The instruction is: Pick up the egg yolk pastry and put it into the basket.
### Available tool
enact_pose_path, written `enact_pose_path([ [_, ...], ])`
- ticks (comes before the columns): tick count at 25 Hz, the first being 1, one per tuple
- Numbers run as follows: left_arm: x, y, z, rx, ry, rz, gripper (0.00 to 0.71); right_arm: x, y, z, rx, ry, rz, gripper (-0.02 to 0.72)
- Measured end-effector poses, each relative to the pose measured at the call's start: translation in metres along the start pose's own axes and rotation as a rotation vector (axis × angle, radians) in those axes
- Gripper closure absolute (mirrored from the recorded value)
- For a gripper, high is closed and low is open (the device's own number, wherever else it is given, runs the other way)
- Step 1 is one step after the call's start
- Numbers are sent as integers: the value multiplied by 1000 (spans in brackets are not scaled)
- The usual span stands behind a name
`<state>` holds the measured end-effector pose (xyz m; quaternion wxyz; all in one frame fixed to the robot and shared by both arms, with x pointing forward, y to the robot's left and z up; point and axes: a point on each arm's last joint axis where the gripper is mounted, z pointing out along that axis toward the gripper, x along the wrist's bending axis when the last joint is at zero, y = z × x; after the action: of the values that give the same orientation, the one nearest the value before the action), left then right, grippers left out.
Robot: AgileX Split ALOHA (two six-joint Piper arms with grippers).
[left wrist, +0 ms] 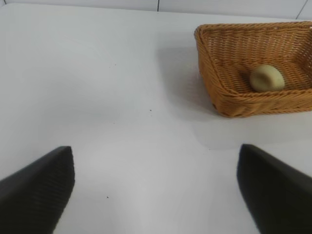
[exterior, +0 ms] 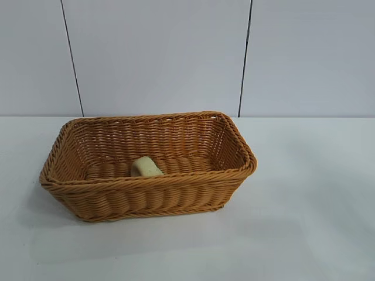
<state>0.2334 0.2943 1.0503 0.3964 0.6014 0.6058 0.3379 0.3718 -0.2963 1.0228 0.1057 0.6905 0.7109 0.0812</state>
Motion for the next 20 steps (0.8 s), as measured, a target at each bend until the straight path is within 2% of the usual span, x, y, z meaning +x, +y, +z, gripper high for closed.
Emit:
enact_pose_path([
  [20,0,0,0,0,0,0,14,-3,-107,-63,-768,17,23,62],
])
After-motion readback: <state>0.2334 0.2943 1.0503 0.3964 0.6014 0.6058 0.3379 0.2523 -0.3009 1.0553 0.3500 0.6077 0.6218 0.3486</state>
